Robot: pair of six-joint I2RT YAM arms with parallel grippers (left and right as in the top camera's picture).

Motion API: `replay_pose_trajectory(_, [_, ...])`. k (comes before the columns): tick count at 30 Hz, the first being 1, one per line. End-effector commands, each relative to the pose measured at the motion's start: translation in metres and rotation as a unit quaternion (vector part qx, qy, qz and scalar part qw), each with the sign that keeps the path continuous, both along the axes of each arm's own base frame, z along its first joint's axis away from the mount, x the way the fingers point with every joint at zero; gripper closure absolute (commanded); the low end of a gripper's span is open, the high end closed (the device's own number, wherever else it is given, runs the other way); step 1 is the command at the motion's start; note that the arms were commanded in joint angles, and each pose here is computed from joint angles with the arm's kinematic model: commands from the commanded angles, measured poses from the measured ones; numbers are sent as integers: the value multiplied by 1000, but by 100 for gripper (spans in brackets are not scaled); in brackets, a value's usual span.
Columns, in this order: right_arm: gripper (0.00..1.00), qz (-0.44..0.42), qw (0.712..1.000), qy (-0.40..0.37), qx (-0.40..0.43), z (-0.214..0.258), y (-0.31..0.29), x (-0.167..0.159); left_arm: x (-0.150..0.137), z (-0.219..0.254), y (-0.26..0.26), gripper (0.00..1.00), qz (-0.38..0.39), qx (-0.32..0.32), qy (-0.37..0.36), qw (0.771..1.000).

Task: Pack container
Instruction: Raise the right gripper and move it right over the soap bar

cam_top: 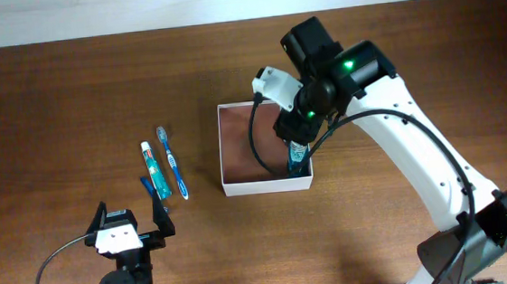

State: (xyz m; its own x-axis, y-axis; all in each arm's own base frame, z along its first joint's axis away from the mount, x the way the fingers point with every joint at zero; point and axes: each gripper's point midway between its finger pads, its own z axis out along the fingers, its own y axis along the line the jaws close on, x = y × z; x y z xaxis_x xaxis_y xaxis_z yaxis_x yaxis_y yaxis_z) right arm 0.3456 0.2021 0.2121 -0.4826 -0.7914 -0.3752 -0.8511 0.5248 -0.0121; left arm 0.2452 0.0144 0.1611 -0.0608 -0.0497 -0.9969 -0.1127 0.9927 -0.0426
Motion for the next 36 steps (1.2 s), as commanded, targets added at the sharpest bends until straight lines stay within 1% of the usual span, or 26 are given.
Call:
replay_pose_trajectory(1, [39,-76,996,-26,-24,19,-17,13,0,0,3,1,9,-6,-3,1000])
replay_pose_trajectory(4, [39,-154,985,-49,-65,31,-44,20,0,0,3,1,9,-6,-3,1000])
replay_pose_trajectory(6, [39,-210,973,-58,-76,40,-61,25,0,0,3,1,9,-6,-3,1000])
replay_pose_trajectory(9, [39,-291,952,-55,-75,52,-88,26,0,0,3,1,9,-6,-3,1000])
replay_pose_trajectory(13, [39,-381,921,-32,-68,54,-128,26,0,0,3,1,9,-6,-3,1000])
replay_pose_trajectory(20, [38,-531,845,7,-61,48,-212,22,0,0,3,1,9,-6,-3,1000])
replay_pose_trajectory(24, [37,-569,820,40,-42,37,-239,16,0,0,3,1,9,-6,-3,1000])
replay_pose_trajectory(27, [36,-588,805,64,-48,22,-255,9,0,0,3,1,9,-6,-3,1000])
replay_pose_trajectory(32, [35,-604,789,95,-65,-14,-270,1,0,0,3,1,9,-6,-3,1000])
replay_pose_trajectory(36, [34,-612,781,104,-67,-46,-279,1,0,0,3,1,9,-6,-3,1000])
